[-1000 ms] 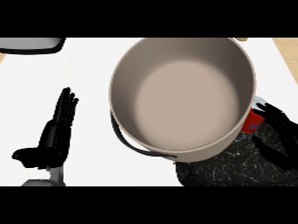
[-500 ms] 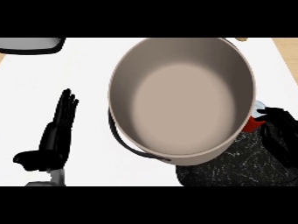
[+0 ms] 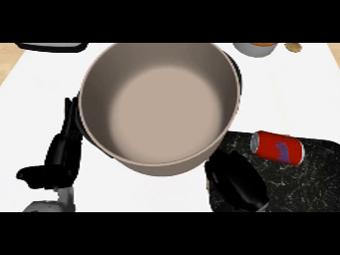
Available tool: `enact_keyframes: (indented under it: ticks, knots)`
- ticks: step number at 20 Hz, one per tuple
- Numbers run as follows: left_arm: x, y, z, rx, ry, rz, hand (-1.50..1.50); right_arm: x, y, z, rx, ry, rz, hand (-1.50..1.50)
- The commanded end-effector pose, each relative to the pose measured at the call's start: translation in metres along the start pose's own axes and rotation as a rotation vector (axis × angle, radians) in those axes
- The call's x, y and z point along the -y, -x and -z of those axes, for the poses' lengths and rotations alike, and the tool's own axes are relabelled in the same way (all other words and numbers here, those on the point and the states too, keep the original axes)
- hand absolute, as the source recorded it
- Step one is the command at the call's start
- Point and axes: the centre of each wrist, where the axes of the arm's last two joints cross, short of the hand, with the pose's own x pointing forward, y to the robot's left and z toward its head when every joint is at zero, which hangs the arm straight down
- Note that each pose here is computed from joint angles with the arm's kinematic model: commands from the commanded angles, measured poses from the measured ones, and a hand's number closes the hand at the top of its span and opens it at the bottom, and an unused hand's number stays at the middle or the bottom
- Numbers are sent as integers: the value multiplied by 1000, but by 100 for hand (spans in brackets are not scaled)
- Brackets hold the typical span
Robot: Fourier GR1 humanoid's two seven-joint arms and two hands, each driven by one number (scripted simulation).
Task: Pick the can from the tray and place it in the pot
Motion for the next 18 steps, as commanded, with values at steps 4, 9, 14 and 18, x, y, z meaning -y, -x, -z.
enact_keyframes:
  ticks: [4, 9, 14, 18]
  knots:
    - [-3, -6, 9, -19, 29, -13, 0, 14, -127, 23, 137, 55, -75, 150]
    - [-1, 5, 6, -33, 11, -18, 0, 34, -176, 7, 127, 189, -104, 150]
    - [4, 7, 0, -43, 22, -26, 0, 53, -201, -2, -20, 279, -151, 150]
    - [11, 3, -2, -20, 26, -23, 0, 58, -201, 13, -123, 316, -192, 150]
